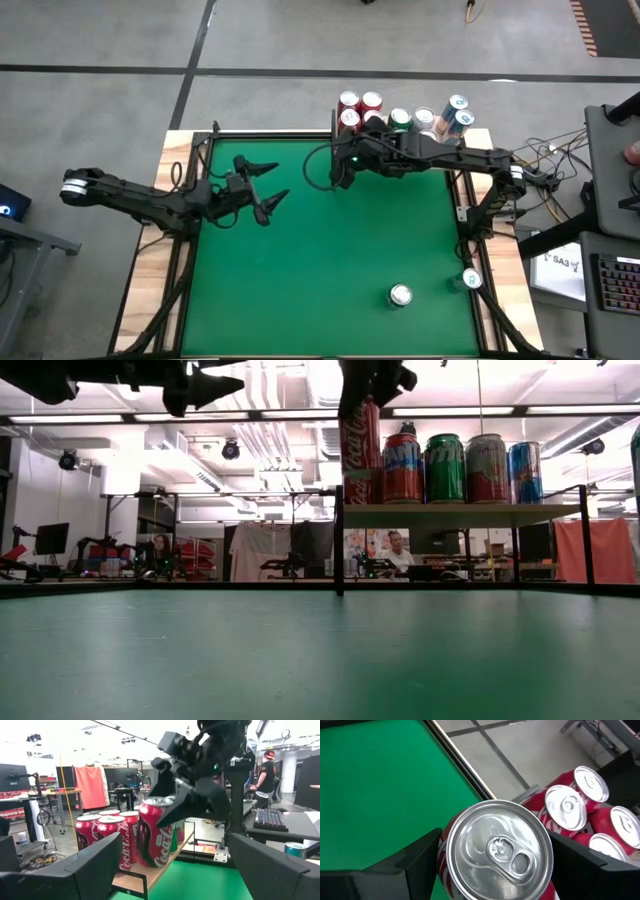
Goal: Place canned beverage on shelf
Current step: Put the red-white soda can on the shelf aligned with the other red-white soda cans
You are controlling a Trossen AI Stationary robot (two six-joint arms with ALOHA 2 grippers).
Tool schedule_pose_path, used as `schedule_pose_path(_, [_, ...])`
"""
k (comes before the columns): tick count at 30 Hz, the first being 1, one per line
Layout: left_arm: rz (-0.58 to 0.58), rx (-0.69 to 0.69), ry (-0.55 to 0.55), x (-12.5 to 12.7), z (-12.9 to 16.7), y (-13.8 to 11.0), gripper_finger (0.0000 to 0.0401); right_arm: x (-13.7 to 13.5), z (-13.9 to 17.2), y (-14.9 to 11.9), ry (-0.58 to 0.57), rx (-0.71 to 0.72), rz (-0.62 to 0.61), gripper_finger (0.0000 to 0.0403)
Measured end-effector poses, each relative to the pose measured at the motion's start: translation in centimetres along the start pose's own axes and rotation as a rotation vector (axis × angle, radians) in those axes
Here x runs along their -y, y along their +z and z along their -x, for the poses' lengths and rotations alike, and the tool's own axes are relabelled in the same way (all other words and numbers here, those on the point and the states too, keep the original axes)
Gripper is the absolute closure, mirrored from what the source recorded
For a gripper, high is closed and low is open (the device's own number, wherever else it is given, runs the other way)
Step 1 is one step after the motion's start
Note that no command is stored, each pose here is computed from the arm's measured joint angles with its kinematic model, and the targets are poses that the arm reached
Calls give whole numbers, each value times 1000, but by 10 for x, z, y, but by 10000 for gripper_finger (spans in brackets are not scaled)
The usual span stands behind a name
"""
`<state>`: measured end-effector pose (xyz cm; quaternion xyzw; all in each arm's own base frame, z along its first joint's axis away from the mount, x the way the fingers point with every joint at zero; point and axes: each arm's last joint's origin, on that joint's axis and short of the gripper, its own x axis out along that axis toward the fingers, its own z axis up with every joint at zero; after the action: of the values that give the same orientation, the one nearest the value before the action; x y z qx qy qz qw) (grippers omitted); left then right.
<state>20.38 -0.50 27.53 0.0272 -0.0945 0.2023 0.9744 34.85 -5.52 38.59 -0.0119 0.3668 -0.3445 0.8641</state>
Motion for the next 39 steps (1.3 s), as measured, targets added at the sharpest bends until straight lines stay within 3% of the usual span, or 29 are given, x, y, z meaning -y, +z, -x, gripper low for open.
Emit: schedule_pose_path(39, [1, 2, -5, 0, 1, 0, 50, -3, -19, -10, -90, 6, -46, 115])
